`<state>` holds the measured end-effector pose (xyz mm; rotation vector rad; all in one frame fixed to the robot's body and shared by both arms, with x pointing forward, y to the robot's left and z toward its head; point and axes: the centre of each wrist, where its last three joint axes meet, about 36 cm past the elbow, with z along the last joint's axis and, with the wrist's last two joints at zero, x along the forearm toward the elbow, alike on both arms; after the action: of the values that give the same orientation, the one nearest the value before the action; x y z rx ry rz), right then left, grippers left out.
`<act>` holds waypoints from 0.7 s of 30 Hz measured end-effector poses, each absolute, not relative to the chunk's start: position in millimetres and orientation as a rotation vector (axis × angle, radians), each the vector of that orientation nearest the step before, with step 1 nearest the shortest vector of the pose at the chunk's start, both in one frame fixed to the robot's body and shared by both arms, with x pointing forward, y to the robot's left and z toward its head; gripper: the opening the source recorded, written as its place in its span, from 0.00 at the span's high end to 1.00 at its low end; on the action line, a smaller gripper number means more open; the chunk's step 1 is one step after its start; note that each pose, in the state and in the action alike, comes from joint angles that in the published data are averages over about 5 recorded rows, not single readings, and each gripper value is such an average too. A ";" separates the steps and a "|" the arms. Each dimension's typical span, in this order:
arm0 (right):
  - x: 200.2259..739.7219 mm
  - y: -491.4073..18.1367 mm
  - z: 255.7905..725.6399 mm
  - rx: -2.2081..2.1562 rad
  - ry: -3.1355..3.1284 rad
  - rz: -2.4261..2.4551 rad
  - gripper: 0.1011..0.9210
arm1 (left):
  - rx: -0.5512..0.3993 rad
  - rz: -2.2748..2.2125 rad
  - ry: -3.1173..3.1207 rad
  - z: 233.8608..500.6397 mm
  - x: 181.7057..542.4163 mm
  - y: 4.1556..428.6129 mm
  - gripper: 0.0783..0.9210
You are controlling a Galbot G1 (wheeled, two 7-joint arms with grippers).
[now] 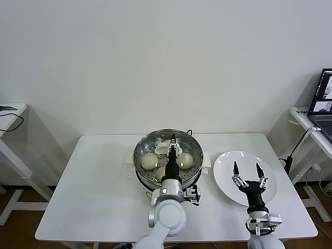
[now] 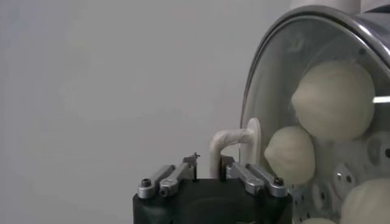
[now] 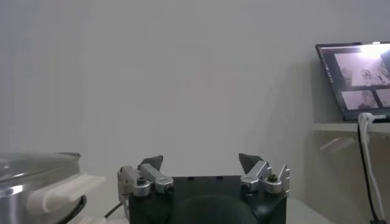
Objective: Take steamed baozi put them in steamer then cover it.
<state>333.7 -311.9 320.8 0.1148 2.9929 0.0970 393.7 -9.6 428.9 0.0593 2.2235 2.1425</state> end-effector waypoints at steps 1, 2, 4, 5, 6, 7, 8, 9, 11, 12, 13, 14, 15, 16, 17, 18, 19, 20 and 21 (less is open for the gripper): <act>333.8 -312.3 320.8 0.114 2.993 0.096 0.12 | 0.062 2.135 2.227 430.0 391.8 -9.7 0.46; 333.9 -312.6 320.7 0.114 2.993 0.094 0.12 | 0.064 2.128 2.232 431.3 389.7 -9.7 0.42; 334.0 -313.1 320.7 0.113 2.993 0.092 0.12 | 0.067 2.112 2.244 433.8 385.7 -9.2 0.36; 334.0 -313.3 320.6 0.113 2.993 0.092 0.12 | 0.068 2.104 2.251 435.1 383.6 -8.7 0.32; 334.0 -313.5 320.5 0.113 2.993 0.091 0.12 | 0.068 2.096 2.259 436.4 381.5 -8.1 0.28; 333.9 -313.7 320.5 0.112 2.992 0.090 0.12 | 0.068 2.087 2.268 437.9 379.5 -7.2 0.25; 333.9 -313.9 320.5 0.112 2.992 0.089 0.12 | 0.066 2.077 2.277 439.5 377.6 -6.2 0.22; 333.8 -314.2 320.4 0.112 2.992 0.088 0.12 | 0.064 2.067 2.288 441.2 375.7 -5.0 0.19; 333.7 -315.0 320.4 0.111 2.992 0.086 0.12 | 0.058 2.048 2.308 444.6 372.0 -1.6 0.14; 333.8 -315.3 320.4 0.111 2.992 0.085 0.12 | 0.055 2.042 2.315 445.6 370.0 1.3 0.13; 333.9 -315.5 320.4 0.110 2.993 0.084 0.12 | 0.051 2.039 2.319 446.1 368.0 5.2 0.12; 334.2 -315.5 320.3 0.109 2.993 0.083 0.12 | 0.046 2.040 2.320 446.1 365.8 10.3 0.12; 334.6 -315.3 320.4 0.107 2.992 0.083 0.12 | 0.041 2.042 2.319 445.9 363.4 16.5 0.12; 335.1 -314.8 320.4 0.105 2.992 0.084 0.12 | 0.034 2.047 2.315 445.6 360.8 23.6 0.12; 335.7 -314.3 320.5 0.103 2.992 0.085 0.12 | 0.027 2.051 2.313 445.6 358.0 31.2 0.12; 336.4 -313.8 320.7 0.100 2.992 0.086 0.12 | 0.020 2.054 2.311 445.9 355.0 38.9 0.12; 337.0 -313.2 320.9 0.098 2.992 0.086 0.12 | 0.012 2.055 2.310 446.6 351.9 47.0 0.12; 337.7 -312.7 321.2 0.095 2.992 0.086 0.12 | 0.004 2.056 2.311 447.5 348.6 55.6 0.12; 338.3 -312.3 321.6 0.093 2.993 0.086 0.12 | -0.004 2.055 2.314 448.6 345.2 64.4 0.12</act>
<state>338.3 -312.3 321.6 0.0929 2.9925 0.0863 345.2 64.4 448.6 -0.0038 2.3136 2.0548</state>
